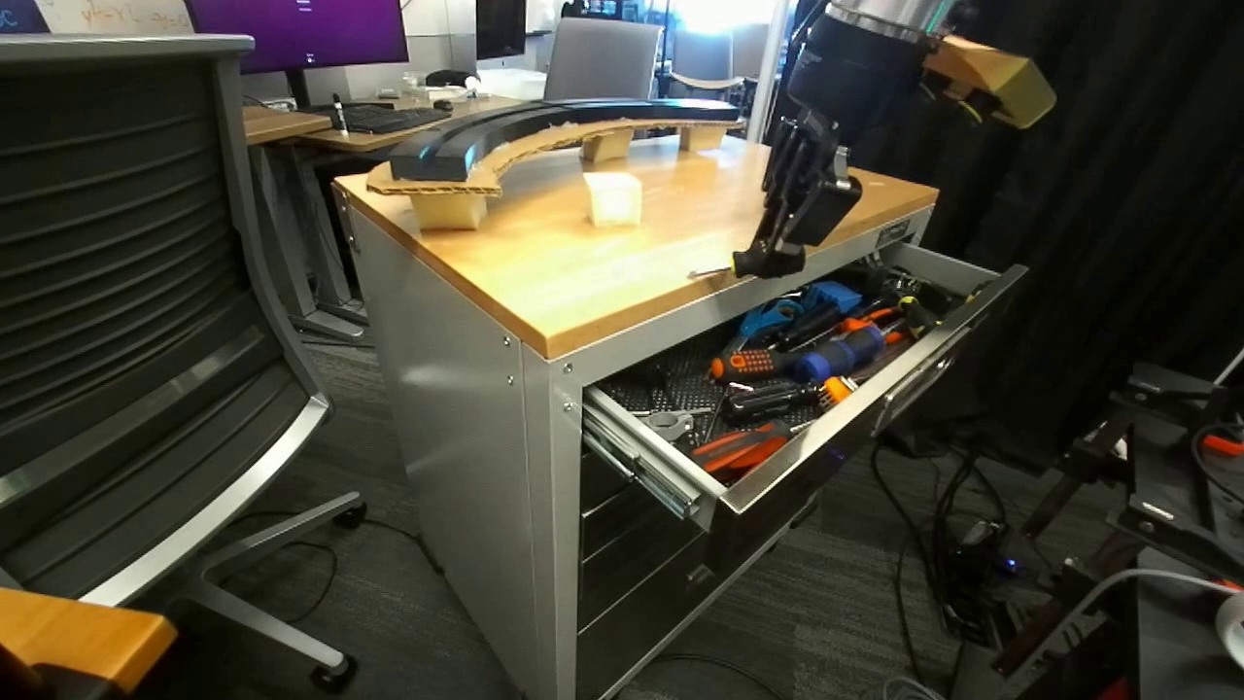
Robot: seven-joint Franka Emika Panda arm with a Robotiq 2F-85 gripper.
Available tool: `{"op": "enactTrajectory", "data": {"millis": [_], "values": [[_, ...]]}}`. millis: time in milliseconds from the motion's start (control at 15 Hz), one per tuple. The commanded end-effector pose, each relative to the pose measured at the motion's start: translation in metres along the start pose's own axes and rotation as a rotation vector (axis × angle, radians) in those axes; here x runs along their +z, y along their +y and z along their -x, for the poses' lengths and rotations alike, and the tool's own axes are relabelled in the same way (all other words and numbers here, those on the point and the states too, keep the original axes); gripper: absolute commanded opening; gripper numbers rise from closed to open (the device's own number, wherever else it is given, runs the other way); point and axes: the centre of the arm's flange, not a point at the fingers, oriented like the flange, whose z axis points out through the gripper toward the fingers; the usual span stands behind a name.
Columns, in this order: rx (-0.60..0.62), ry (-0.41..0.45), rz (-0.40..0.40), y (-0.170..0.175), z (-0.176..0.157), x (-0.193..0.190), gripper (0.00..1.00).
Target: Pick up the screwdriver from the countertop and place it in the open drawer then close the drawer
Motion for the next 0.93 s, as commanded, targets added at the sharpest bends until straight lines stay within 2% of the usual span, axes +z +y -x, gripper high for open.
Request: {"op": "enactTrajectory", "data": {"millis": [0,133,267,333,467,600,867], "values": [[-0.080,-0.053,0.055,-0.008,0.004,0.001,0.66],[-0.114,-0.083,0.070,-0.009,0.008,0.006,0.81],[-0.095,-0.135,0.034,-0.011,0.019,0.010,0.96],[-0.068,-0.185,0.012,-0.014,0.028,0.017,1.00],[0.001,-0.297,-0.051,-0.021,0.051,0.039,1.00],[0.064,-0.406,-0.049,-0.029,0.073,0.064,1.00],[0.189,-0.488,-0.011,-0.033,0.100,0.085,1.00]]}}
